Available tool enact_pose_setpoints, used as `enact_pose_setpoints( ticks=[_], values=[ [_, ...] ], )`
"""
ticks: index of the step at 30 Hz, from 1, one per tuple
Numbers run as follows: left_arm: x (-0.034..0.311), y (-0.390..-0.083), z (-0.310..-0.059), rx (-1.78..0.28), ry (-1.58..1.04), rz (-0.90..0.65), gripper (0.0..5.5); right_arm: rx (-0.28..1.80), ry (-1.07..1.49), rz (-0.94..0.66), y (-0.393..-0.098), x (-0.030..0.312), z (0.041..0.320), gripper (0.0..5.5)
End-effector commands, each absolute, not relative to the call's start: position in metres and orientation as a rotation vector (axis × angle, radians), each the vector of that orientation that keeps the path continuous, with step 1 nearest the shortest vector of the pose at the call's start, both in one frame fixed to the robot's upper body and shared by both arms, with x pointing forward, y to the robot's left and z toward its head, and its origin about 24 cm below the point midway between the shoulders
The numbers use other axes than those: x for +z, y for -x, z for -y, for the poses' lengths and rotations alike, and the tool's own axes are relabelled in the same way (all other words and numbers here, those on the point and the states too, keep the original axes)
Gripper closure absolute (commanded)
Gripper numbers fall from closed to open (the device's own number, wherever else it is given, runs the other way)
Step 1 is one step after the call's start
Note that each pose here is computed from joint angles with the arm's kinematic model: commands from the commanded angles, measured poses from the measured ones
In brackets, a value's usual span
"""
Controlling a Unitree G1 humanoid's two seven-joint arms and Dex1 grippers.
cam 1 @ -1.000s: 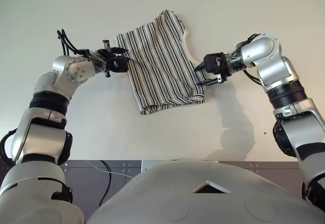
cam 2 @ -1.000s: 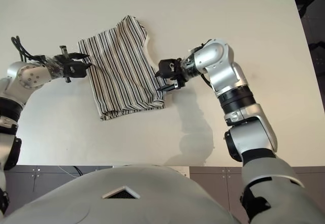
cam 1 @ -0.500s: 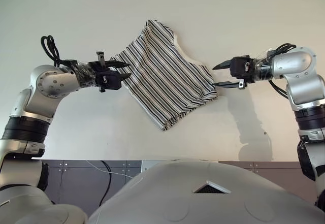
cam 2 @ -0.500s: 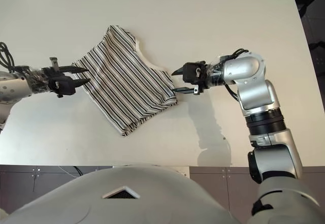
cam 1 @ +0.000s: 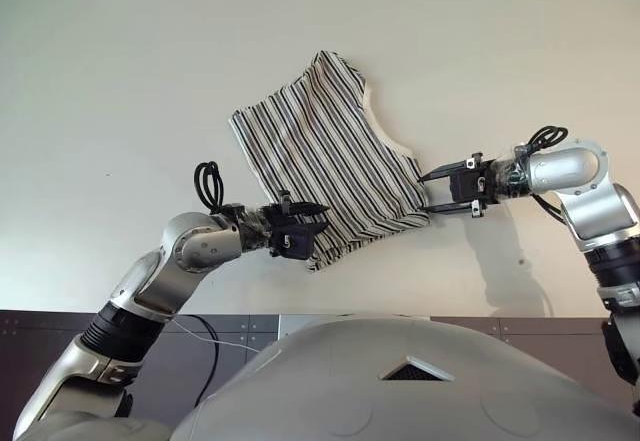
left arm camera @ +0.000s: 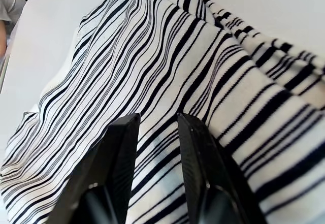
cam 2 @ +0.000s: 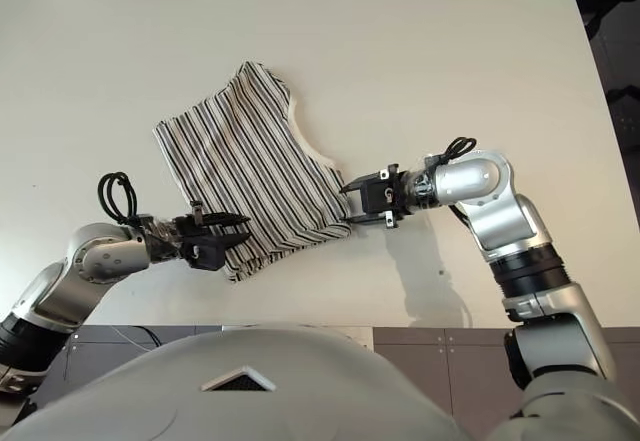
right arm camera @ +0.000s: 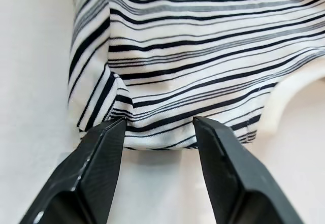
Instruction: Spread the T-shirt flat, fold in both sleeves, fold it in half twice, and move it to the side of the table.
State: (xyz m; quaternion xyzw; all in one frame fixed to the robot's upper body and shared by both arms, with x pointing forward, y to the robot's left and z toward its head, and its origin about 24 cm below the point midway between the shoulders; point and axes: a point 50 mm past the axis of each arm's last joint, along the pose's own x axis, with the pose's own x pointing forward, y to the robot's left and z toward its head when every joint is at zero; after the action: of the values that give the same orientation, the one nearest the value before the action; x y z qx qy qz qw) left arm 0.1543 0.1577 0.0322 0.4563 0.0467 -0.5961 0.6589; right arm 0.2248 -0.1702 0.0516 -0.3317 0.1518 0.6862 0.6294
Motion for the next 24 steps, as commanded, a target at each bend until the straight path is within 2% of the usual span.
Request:
enact_pose_setpoints(
  ticks=[1,6,10,12,15,18,20,24],
  values=[
    [0.006,-0.131,-0.179,-1.498,-1.145,-0.243,4.12,1.586,0.752,-0.372,-0.221,0.063,0.173,3.07],
    [0.017,-0.151,-0.218,-1.588,-1.301,-0.122,4.12,1.570,0.735,-0.364,-0.220,0.076,0.173,3.07],
    [0.028,-0.172,-0.236,-1.621,-1.397,-0.056,4.12,1.518,0.737,-0.329,-0.227,0.092,0.175,3.07],
    [0.038,-0.182,-0.234,-1.587,-1.372,0.008,4.12,1.471,0.744,-0.321,-0.233,0.098,0.181,3.07],
    [0.062,-0.195,-0.216,-1.443,-1.213,0.130,4.12,1.353,0.708,-0.320,-0.232,0.105,0.198,3.07],
    [0.081,-0.187,-0.207,-1.332,-1.075,0.171,4.12,1.225,0.622,-0.342,-0.222,0.112,0.222,3.07],
    [0.093,-0.178,-0.212,-1.298,-1.060,0.159,4.12,1.156,0.580,-0.374,-0.209,0.110,0.237,3.07],
    [0.090,-0.135,-0.240,-1.309,-1.053,-0.013,4.12,1.102,0.569,-0.402,-0.191,0.105,0.243,3.07]
  ],
)
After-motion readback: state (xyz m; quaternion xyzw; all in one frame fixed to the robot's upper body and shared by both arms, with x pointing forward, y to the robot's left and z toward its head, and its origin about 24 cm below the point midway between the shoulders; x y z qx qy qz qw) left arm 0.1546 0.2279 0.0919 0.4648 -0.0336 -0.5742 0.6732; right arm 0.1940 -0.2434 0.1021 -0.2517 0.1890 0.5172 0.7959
